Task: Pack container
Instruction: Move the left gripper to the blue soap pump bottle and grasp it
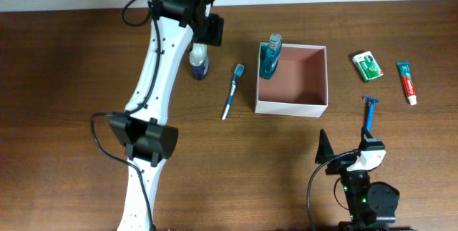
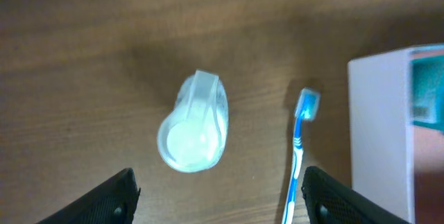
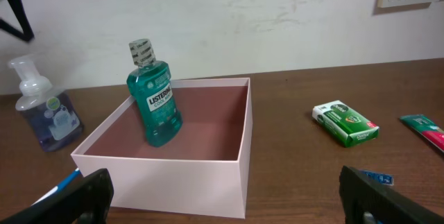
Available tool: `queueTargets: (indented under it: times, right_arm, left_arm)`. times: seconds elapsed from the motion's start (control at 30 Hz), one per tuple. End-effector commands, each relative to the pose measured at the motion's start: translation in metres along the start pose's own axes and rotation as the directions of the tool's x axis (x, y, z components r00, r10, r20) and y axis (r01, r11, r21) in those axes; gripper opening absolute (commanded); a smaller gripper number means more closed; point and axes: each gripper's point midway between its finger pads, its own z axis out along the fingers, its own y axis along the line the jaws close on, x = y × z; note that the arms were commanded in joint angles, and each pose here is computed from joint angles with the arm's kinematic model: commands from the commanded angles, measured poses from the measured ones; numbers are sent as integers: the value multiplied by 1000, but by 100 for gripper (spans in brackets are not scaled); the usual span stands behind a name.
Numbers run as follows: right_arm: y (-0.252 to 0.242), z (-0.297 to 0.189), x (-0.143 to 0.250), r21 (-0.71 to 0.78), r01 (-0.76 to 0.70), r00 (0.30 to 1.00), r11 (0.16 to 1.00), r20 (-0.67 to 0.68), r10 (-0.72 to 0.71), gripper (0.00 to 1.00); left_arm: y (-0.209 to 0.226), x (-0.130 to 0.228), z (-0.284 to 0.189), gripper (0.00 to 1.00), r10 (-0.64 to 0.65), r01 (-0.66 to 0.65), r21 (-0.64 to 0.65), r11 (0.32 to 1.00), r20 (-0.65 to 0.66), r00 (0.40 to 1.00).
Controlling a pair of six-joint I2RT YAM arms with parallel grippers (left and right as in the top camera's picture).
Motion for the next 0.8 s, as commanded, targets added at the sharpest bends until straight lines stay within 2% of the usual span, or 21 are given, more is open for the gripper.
queueTargets:
  times: [0.0,0.27,0.43,0.77]
  right_arm:
    - [0,0,2,2,0,1000,1000,-3,0,99]
    - [0,0,2,2,0,1000,1000,-3,0,99]
    - [0,0,2,1,0,1000,1000,-3,0,99]
    - [0,0,2,2,0,1000,1000,-3,0,99]
  left_arm:
    - [13,11,26,79,6,-7,-25,1000,-60,998]
    - [38,15,49,78,-24,20,-43,999,-87,996]
    - [29,14,58,79,60,-56,54,997,-85,995]
    - [29,25,78,79,88,-81,56,995,-130,988]
